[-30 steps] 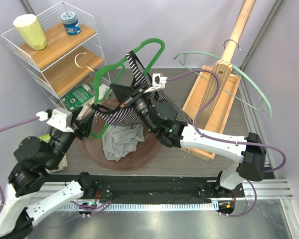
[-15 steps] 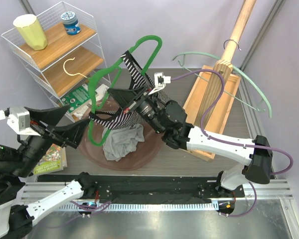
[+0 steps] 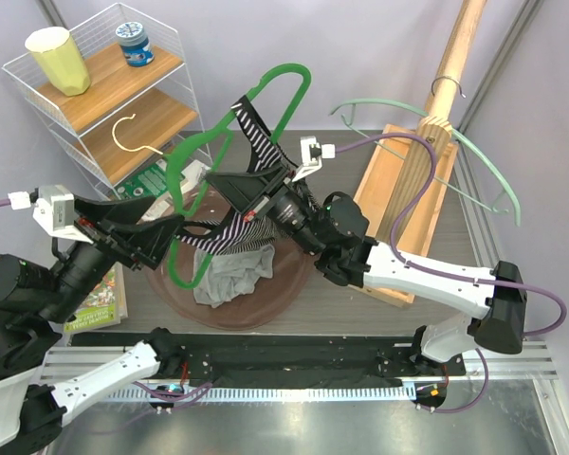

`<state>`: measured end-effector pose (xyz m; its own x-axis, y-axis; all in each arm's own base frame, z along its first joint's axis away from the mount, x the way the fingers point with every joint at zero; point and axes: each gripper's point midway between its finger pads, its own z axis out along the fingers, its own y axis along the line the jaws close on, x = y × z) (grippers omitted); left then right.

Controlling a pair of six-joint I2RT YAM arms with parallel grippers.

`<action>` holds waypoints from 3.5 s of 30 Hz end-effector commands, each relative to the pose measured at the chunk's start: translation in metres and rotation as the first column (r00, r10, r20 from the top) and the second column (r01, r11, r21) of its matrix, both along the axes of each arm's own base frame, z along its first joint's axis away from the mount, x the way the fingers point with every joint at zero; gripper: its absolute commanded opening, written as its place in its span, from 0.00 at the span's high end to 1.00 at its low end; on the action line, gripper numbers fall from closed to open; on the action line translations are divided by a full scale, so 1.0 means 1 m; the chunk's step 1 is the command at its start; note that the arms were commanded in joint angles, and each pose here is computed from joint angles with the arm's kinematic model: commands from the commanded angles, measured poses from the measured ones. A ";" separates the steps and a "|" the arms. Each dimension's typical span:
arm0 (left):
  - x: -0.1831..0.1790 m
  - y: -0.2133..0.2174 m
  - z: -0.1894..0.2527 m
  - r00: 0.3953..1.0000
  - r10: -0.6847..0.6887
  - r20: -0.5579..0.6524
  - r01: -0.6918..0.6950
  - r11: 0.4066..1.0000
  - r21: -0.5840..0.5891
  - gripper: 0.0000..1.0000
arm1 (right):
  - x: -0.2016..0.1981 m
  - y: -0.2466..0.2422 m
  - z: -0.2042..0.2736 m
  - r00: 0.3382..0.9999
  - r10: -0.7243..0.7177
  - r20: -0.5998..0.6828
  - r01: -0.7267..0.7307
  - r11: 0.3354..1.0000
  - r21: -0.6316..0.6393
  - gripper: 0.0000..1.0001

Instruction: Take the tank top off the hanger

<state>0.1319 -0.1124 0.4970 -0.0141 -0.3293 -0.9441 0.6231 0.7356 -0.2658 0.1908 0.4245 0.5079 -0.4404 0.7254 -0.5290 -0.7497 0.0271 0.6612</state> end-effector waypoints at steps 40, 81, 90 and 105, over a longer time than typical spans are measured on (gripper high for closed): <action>-0.038 -0.032 -0.059 0.957 -0.269 -0.112 0.267 0.963 -0.030 0.37 | -0.027 -0.061 0.087 0.993 -0.012 0.116 -0.015 0.974 0.227 0.99; -0.038 0.003 -0.021 0.990 -0.142 0.009 0.143 0.986 -0.090 1.00 | 0.007 -0.031 0.007 0.992 -0.126 0.002 0.124 0.979 -0.165 0.48; -0.036 0.009 -0.019 0.993 -0.112 0.022 0.114 0.991 -0.068 1.00 | 0.001 -0.022 -0.047 0.993 -0.084 0.085 0.116 0.838 -0.534 0.25; -0.025 -0.006 -0.037 0.992 -0.123 -0.039 0.122 0.992 -0.016 1.00 | -0.016 -0.040 -0.018 0.979 -0.021 0.204 0.156 0.725 -0.671 0.22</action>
